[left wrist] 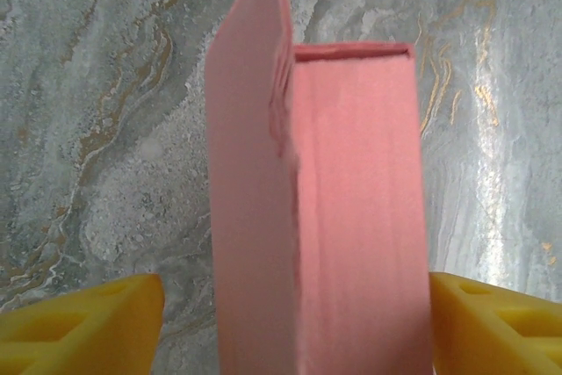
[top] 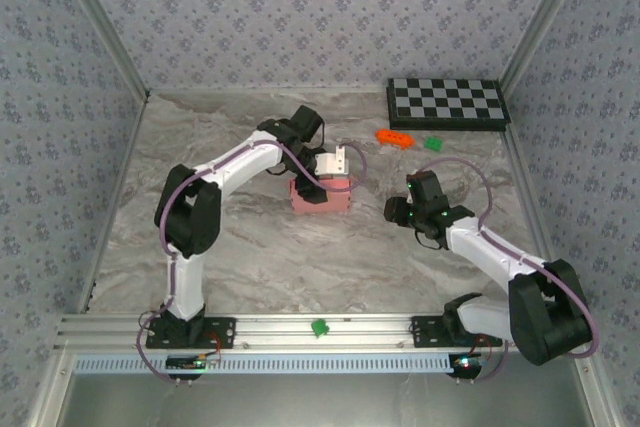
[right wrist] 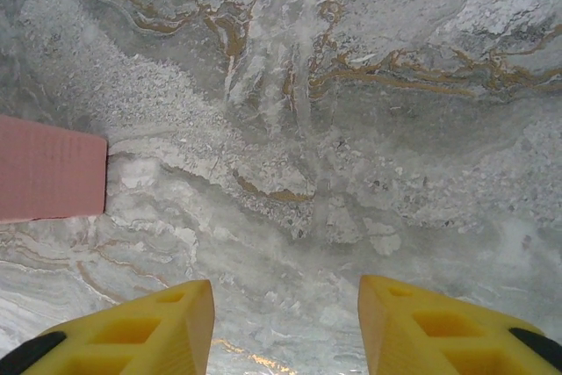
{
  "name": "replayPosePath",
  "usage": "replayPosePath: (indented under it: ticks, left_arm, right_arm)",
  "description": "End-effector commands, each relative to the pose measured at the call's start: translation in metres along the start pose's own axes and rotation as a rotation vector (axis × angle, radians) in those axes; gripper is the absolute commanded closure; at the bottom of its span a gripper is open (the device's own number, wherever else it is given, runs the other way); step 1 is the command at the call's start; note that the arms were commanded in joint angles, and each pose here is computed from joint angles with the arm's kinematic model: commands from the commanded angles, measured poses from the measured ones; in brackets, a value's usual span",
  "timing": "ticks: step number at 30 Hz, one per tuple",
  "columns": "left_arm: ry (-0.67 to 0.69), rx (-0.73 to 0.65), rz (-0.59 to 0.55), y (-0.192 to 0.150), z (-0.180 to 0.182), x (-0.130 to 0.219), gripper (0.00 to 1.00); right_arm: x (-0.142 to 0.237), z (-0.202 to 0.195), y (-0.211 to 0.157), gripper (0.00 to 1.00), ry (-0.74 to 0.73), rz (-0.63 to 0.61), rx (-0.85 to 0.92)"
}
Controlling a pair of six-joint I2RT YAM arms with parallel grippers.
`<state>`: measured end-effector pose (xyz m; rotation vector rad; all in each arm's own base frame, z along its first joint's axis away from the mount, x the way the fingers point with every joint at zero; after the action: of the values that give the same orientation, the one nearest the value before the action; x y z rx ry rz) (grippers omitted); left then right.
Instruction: Fold the paper box
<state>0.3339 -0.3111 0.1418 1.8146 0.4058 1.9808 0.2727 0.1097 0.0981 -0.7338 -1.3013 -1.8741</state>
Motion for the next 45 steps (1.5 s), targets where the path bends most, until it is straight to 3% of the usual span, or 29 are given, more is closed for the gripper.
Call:
replayPosePath:
  ticks: [1, 5, 8, 15, 19, 22, 27, 34, 45]
  left_arm:
    - [0.071, -0.002, -0.045, 0.023, -0.006, 0.038, 0.22]
    - [0.153, 0.01, -0.087, 0.033, -0.011, 0.062, 0.2]
    - [0.284, 0.1, -0.123, 0.036, -0.002, 0.082, 0.19]
    - [0.636, 0.554, -0.147, -0.004, 0.031, 0.137, 0.24]
    - [0.76, 0.795, -0.12, -0.037, 0.027, 0.159, 0.18]
    - [0.712, 0.923, -0.133, -0.055, 0.013, 0.16, 0.16]
    - [0.518, 1.084, -0.253, -0.07, -0.008, 0.149, 0.16]
    - [0.34, 1.058, -0.261, -0.071, -0.024, 0.116, 0.2]
    - [0.22, 1.049, -0.247, -0.073, -0.025, 0.082, 0.31]
  right_arm:
    - [0.013, 0.008, 0.012, 0.48, 0.028, -0.025, 0.05]
    - [0.021, 0.016, 0.021, 0.43, 0.056, -0.023, 0.119]
    - [0.027, 0.025, 0.028, 0.41, 0.089, -0.021, 0.168]
    - [0.038, 0.05, 0.047, 0.41, 0.173, 0.014, 0.266]
    - [0.041, 0.064, 0.058, 0.41, 0.22, 0.026, 0.303]
    - [0.039, 0.075, 0.064, 0.41, 0.252, 0.052, 0.337]
    - [0.028, 0.091, 0.066, 0.43, 0.298, 0.119, 0.371]
    - [0.016, 0.106, 0.061, 0.47, 0.324, 0.152, 0.41]
    - [0.001, 0.114, 0.061, 0.52, 0.351, 0.179, 0.413]
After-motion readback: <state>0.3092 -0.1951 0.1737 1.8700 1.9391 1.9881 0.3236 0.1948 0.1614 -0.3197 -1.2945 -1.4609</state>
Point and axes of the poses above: each hand's point on the last joint's axis, 136 mm out from that joint toward the fingers, its own x axis back along the fingers, its own z axis along the line the jaws close on, y = z × x, the point moved 3 cm from there along x, back along the fingers, and after that the axes turned 2 degrees about -x, right-handed, at the moved point
